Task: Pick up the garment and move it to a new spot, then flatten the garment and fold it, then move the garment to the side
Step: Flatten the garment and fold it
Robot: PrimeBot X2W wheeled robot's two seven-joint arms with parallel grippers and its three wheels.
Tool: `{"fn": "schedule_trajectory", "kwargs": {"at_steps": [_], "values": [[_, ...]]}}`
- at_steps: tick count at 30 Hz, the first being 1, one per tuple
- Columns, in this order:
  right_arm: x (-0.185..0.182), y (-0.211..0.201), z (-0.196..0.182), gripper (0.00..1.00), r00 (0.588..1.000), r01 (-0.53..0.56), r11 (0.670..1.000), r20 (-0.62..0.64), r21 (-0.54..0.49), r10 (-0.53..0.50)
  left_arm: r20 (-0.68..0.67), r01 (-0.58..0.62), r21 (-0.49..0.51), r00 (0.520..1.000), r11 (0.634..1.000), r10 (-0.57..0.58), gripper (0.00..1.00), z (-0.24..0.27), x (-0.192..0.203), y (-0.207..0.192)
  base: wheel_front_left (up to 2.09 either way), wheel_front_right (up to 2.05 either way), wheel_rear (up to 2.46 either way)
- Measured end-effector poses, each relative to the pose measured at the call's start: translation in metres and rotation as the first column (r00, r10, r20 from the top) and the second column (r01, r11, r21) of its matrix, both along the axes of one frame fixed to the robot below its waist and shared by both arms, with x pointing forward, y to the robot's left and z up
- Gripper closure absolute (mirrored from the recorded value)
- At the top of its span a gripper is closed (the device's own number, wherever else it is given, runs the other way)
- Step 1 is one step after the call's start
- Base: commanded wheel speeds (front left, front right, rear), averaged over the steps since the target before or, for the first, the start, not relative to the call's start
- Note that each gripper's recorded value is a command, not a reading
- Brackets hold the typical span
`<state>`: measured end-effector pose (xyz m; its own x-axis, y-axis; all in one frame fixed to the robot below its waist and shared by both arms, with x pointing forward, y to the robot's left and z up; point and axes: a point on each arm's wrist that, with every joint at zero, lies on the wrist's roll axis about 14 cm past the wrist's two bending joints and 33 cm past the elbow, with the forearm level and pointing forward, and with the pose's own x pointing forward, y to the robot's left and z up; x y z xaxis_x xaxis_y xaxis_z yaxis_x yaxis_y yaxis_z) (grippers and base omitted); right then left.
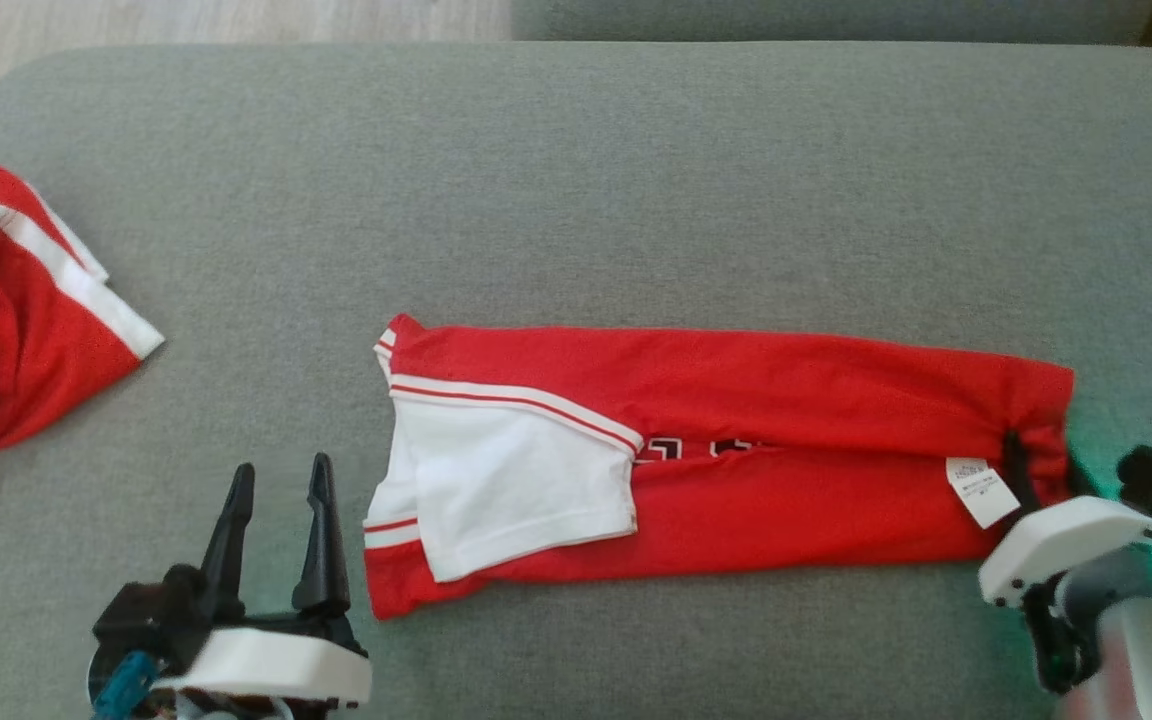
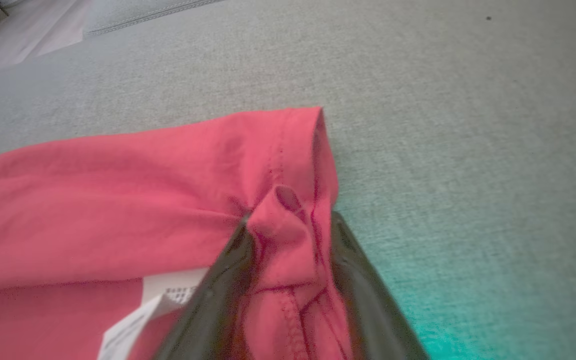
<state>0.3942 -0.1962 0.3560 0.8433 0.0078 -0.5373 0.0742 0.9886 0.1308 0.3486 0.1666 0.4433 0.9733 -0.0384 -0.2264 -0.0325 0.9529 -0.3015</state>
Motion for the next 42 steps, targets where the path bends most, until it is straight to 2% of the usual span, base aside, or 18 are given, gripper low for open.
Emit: {"fn": "schedule_trajectory", "kwargs": {"at_steps": [1,8,10,11,15,19,23,26,30,33,38,42], "values": [[0.000,0.002,-0.001,1.00,1.000,-0.002,1.000,-0.002,0.008,0.002,0.001,0.004,-0.001,1.000,1.000,-0.004,0.00,0.000,0.001,-0.001,0.00,0.00,0.00],[0.007,-0.015,0.010,1.00,0.998,0.058,0.998,0.032,0.010,-0.058,0.004,0.072,-0.007,0.997,0.997,-0.072,0.00,0.002,0.010,-0.022,0.00,0.00,0.00],[0.010,-0.033,0.019,1.00,0.993,0.102,0.995,0.052,-0.007,-0.102,0.010,0.096,-0.011,0.995,0.995,-0.096,0.00,0.003,0.015,-0.030,0.00,0.00,0.00],[0.014,-0.059,0.030,1.00,0.985,0.156,0.987,0.072,-0.029,-0.154,0.016,0.116,-0.015,0.993,0.993,-0.116,0.00,0.004,0.019,-0.036,0.00,0.00,0.00],[0.013,-0.117,0.057,1.00,0.965,0.248,0.962,0.117,-0.115,-0.235,0.025,0.147,-0.013,0.989,0.989,-0.147,0.00,0.005,0.026,-0.046,0.00,0.00,0.00],[0.009,-0.133,0.066,1.00,0.957,0.279,0.952,0.121,-0.127,-0.264,0.023,0.168,-0.013,0.986,0.986,-0.167,0.00,0.004,0.031,-0.052,0.00,0.00,0.00],[0.019,-0.109,0.081,1.00,0.963,0.236,0.970,0.152,-0.061,-0.224,0.027,0.177,-0.011,0.984,0.984,-0.177,0.00,0.005,0.030,-0.056,0.00,0.00,0.00],[0.021,-0.088,0.089,1.00,0.971,0.180,0.982,0.169,-0.051,-0.170,0.038,0.182,-0.015,0.983,0.983,-0.182,0.00,0.009,0.029,-0.058,0.00,0.00,0.00],[0.013,-0.039,0.098,1.00,0.982,0.059,0.998,0.178,-0.006,-0.057,0.063,0.174,-0.011,0.983,0.985,-0.173,0.00,0.017,0.027,-0.055,0.00,0.00,0.00],[0.003,0.004,0.101,1.00,0.983,-0.049,0.997,0.179,0.056,0.038,0.077,0.158,-0.010,0.985,0.987,-0.157,0.00,0.021,0.026,-0.051,0.00,0.00,0.00],[-0.001,0.071,0.117,1.00,0.954,-0.230,0.963,0.229,0.142,0.194,0.088,0.130,-0.009,0.988,0.991,-0.129,0.00,0.026,0.022,-0.042,0.00,0.00,0.00],[-0.011,0.133,0.117,1.00,0.913,-0.385,0.890,0.239,0.245,0.330,0.088,0.107,-0.006,0.990,0.994,-0.106,0.00,0.026,0.019,-0.034,0.00,0.00,0.00]]}}
